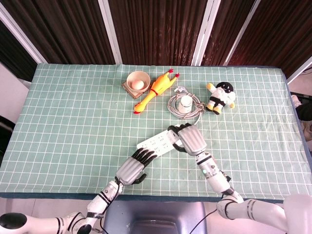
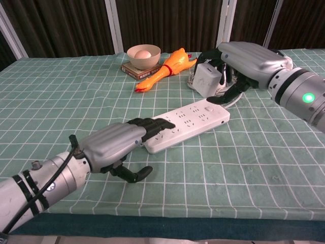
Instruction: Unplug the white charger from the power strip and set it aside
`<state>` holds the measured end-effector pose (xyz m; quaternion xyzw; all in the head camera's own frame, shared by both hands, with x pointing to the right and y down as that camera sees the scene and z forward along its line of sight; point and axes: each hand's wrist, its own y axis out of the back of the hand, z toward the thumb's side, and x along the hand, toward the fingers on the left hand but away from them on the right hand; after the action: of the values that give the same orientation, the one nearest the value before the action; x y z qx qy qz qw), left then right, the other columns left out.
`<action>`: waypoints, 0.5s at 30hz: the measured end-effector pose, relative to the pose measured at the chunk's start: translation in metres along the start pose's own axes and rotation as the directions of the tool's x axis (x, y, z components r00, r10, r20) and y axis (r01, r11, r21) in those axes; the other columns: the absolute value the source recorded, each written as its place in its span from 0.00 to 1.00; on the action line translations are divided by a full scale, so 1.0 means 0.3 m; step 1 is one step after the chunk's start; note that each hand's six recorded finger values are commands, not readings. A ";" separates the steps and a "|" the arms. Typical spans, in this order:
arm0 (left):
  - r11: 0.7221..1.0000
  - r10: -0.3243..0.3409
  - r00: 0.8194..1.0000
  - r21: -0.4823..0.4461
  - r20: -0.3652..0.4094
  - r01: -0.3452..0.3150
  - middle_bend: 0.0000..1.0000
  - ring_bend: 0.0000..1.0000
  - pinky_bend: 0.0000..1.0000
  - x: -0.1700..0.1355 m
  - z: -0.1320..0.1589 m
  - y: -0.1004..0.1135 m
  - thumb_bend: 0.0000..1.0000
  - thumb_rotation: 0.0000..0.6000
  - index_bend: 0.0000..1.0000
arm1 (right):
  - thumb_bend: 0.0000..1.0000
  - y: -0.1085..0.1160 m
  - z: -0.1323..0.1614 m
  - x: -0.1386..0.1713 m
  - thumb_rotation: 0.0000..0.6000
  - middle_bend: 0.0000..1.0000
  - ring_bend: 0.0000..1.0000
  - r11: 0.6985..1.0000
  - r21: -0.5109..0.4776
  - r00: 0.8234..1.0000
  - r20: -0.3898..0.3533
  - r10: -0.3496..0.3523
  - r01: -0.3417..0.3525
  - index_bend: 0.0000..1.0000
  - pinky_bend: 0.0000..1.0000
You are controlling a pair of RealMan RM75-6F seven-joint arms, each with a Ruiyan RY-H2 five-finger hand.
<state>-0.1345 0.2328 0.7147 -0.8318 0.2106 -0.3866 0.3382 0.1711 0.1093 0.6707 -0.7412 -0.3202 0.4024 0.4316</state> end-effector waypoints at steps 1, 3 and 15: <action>1.000 0.011 1.000 -0.009 0.002 -0.011 0.00 0.00 0.06 -0.001 0.001 0.016 0.43 1.00 0.00 | 0.47 0.013 -0.018 0.015 1.00 0.67 0.61 1.000 0.031 1.000 -0.006 -0.001 0.002 0.96 0.63; 0.999 0.040 0.999 -0.026 0.006 -0.040 0.00 0.00 0.06 -0.004 -0.002 0.059 0.43 1.00 0.00 | 0.47 0.030 -0.041 0.043 1.00 0.67 0.61 0.996 0.088 1.000 -0.024 -0.001 0.003 0.96 0.63; 0.993 0.116 0.993 0.004 -0.027 -0.116 0.00 0.00 0.06 -0.099 -0.110 0.201 0.43 1.00 0.00 | 0.47 -0.011 -0.206 0.235 1.00 0.67 0.61 0.835 0.535 0.984 -0.035 0.175 -0.129 0.96 0.63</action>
<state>-0.1839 0.1967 0.6717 -0.8124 0.2624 -0.3778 0.3583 0.2579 0.1451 0.6698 -0.6323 -0.1185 0.4771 0.5988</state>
